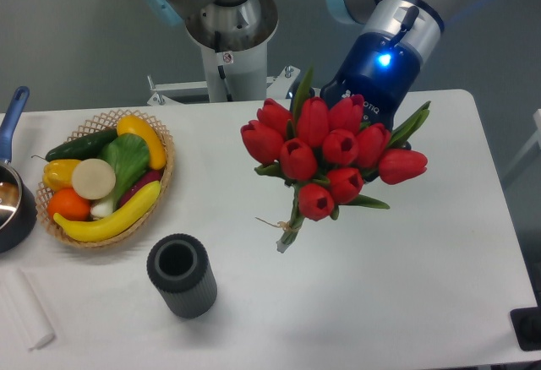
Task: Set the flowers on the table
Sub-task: 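Carry the red tulip bouquet with the gripper toward the table center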
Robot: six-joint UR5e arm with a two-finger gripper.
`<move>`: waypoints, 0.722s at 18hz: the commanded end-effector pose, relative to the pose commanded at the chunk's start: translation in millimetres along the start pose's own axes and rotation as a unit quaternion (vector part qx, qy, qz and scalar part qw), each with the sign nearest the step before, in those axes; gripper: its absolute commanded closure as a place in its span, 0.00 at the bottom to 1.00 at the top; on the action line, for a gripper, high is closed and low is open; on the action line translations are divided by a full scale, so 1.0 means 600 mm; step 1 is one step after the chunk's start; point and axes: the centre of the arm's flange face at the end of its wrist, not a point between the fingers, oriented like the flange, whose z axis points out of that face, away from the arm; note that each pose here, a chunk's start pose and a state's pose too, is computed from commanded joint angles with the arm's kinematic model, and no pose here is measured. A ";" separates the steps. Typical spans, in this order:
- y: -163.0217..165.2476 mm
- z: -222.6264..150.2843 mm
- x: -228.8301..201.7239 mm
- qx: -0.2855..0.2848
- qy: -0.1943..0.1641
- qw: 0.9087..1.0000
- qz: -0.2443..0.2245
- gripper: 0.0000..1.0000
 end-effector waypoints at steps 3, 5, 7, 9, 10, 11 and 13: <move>0.007 -0.001 -0.004 -0.003 -0.004 1.000 -0.002 0.53; 0.009 0.000 -0.004 -0.004 -0.004 1.000 -0.003 0.53; 0.010 0.001 -0.003 -0.005 -0.004 1.000 -0.004 0.53; 0.011 0.001 -0.003 -0.008 -0.006 1.000 -0.006 0.53; 0.013 0.001 -0.002 -0.013 -0.012 1.000 -0.006 0.53; 0.017 0.001 0.000 -0.020 -0.021 1.000 -0.006 0.53; 0.016 -0.004 0.005 -0.036 -0.044 0.998 -0.001 0.53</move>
